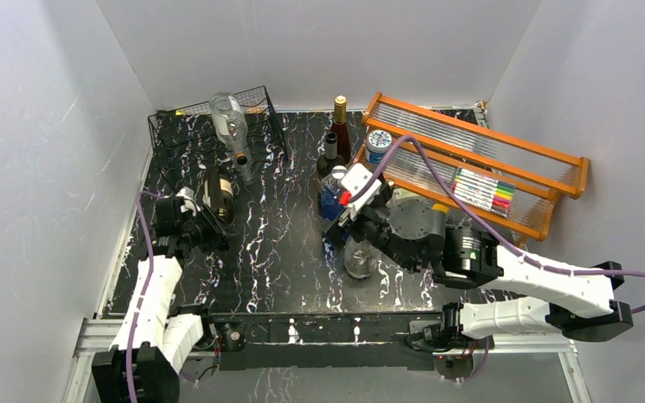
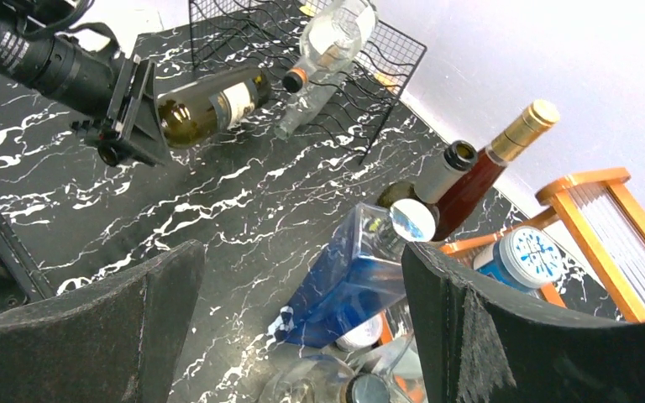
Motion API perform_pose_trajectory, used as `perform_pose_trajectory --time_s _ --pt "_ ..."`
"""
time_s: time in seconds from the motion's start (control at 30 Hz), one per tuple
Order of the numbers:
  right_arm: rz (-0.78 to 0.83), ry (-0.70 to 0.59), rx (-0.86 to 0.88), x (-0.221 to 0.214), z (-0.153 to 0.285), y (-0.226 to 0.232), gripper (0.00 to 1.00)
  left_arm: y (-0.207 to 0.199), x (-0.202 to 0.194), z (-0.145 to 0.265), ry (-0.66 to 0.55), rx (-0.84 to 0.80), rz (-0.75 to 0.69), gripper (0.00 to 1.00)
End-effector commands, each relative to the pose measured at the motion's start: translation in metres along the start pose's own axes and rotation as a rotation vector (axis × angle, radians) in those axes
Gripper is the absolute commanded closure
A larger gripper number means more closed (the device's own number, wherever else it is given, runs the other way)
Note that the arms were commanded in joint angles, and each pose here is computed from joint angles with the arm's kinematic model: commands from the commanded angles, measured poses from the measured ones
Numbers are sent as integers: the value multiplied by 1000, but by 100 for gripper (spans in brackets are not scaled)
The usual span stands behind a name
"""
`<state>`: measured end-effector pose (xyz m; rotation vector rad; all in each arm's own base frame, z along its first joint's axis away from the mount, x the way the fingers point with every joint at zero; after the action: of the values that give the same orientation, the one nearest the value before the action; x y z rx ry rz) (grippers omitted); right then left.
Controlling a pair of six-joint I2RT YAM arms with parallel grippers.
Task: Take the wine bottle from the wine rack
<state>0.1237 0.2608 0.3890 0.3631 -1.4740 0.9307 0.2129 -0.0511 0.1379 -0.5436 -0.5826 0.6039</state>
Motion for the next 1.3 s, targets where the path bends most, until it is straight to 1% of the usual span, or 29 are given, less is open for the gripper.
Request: perform_pose_trajectory --time_s 0.0,0.17,0.37,0.43,0.53,0.57,0.73,0.9,1.03,1.1,1.27 --pt "-10 -80 0 33 -8 -1 2 -27 -9 17 14 -178 19 87" --pt "19 -84 37 43 -23 11 2 -32 -19 26 57 -205 29 87" --pt "40 -129 119 59 -44 33 2 -40 -33 32 125 -237 20 87" --pt "58 -155 156 61 -51 43 2 -45 -39 34 155 -256 20 87" --pt "95 -195 246 60 -61 64 2 -51 -48 39 195 -273 -17 87" --pt "109 -203 292 57 -63 73 2 -51 -50 42 201 -267 -34 86" --pt "182 -201 406 32 -77 105 2 -48 -62 49 263 -241 -81 85" --pt "294 -228 473 3 -86 126 2 -46 -77 60 322 -236 -85 87" --pt "462 -355 559 -24 -85 146 2 -48 -89 68 394 -247 -62 89" --pt "483 -384 554 -32 -87 151 2 -51 -94 74 423 -254 -75 90" --pt "519 -359 554 -56 -93 157 2 -47 -104 81 480 -221 -152 89"
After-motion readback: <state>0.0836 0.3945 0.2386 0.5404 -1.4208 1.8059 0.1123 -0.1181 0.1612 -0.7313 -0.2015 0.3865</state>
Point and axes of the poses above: each gripper's point midway between its finger pads, its own z axis back along the fingers, its own y axis along the line the jaws close on, x = y × z, the point moved 4 cm from there along z, back along the fingers, and after that the axes turned 5 degrees about z, right-handed, at the moved point
